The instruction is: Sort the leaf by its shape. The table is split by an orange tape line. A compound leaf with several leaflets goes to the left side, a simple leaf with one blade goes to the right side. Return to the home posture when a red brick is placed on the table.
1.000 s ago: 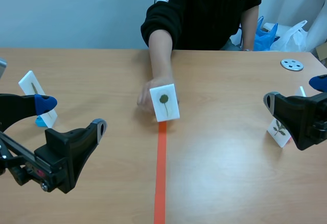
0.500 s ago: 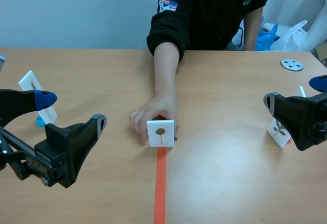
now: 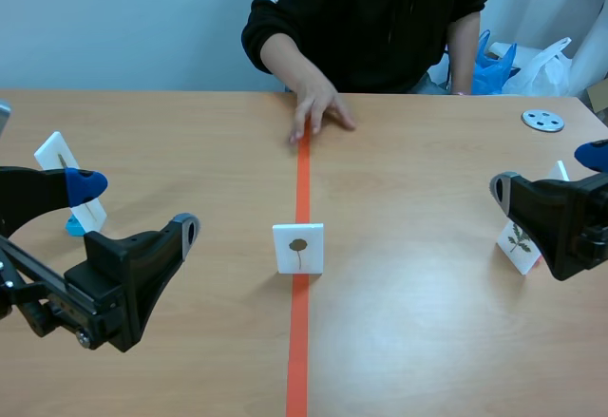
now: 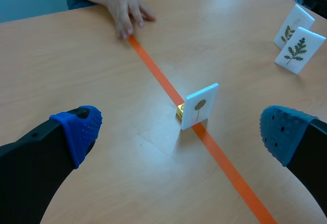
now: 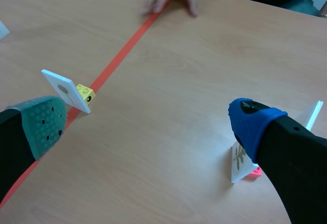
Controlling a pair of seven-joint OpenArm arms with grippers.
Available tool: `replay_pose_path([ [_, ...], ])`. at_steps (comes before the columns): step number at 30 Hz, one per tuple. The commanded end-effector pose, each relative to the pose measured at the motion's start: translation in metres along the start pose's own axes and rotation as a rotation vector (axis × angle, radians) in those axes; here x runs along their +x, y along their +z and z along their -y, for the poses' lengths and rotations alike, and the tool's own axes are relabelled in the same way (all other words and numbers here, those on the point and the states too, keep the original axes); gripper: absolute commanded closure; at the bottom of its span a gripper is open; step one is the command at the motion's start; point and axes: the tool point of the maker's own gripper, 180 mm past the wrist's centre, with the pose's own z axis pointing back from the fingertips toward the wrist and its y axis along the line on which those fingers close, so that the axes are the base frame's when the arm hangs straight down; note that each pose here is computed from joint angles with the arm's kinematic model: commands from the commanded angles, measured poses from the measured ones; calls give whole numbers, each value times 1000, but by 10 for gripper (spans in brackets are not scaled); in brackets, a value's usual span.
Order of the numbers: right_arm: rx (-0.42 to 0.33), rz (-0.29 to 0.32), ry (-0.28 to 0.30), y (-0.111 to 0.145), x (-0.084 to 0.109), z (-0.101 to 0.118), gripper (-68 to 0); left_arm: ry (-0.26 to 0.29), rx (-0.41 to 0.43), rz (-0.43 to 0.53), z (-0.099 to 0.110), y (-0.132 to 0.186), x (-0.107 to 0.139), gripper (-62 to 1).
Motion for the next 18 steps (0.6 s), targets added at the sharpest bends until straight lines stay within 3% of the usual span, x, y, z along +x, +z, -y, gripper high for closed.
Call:
replay_pose_path([
  [1,0,36,21,0,14,1,-679,17,3,21,1,-1,5,-623],
  [10,0,30,21,0,13,1,-679,16,-10,22,3,-1,5,-623],
  [18,0,30,21,0,13,1,-679,-35,-52,9,11,-1,3,-623],
])
